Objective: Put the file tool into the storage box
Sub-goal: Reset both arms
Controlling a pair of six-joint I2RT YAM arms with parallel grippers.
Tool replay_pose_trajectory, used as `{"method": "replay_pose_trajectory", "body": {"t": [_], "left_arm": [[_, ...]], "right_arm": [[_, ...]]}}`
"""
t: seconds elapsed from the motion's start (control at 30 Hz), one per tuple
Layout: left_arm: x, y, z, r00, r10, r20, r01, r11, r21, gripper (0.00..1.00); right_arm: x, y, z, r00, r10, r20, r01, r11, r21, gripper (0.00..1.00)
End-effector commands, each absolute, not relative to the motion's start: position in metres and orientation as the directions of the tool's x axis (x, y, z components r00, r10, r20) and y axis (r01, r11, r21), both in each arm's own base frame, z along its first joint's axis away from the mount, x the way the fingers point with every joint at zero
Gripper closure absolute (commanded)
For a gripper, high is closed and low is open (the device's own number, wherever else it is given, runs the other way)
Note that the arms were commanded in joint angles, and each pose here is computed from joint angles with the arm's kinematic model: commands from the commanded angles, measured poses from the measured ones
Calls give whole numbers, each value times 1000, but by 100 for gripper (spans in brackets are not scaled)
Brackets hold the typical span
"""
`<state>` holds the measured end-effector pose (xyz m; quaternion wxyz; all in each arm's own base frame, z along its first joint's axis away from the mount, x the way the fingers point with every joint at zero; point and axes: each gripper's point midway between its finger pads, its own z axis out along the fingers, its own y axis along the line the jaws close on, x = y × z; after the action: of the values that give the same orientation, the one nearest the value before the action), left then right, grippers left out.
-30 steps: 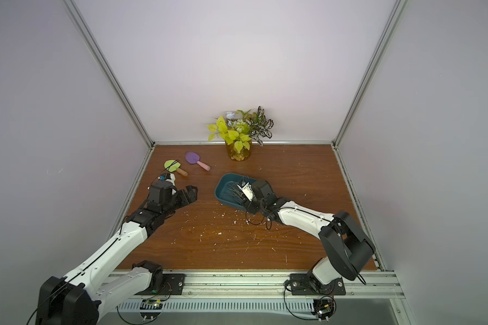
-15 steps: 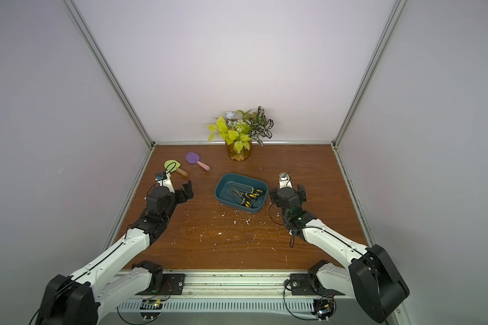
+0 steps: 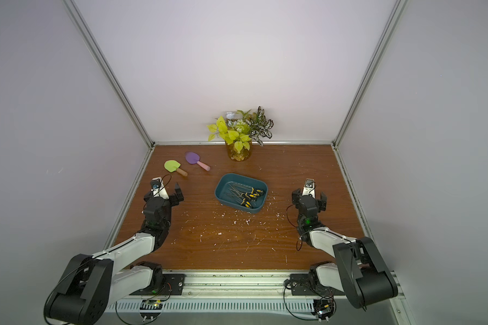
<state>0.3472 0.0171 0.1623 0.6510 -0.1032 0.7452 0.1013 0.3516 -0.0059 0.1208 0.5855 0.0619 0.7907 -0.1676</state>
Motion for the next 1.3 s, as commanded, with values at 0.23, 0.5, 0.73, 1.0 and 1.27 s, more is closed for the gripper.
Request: {"method": "replay_pose_trajectory", "body": {"t": [0.23,0.5,0.73,1.0,1.27], "left_arm": [[360,28,140,-104,90,-991,-330,937,120,0],[354,24,130,-83,64,-994,-232,969,82,1],[360,30,130,-84,55,-995,-267,961,75,0],[361,30,130,-89,46,-995,-258,964,68,1],[360,30,129,-90,46,-995,-258,964,68,0]], "right_arm": [[369,-20,138,-141,-57,-988,376,920,-107,0],[353,-11,132,-78,-30,-997,228,972,-47,0],[360,-13,131,-84,-29,-996,245,968,-49,0],[358,-13,133,-67,-28,-997,244,969,-44,0],[358,-14,133,-68,-29,-997,246,968,-45,1]]}}
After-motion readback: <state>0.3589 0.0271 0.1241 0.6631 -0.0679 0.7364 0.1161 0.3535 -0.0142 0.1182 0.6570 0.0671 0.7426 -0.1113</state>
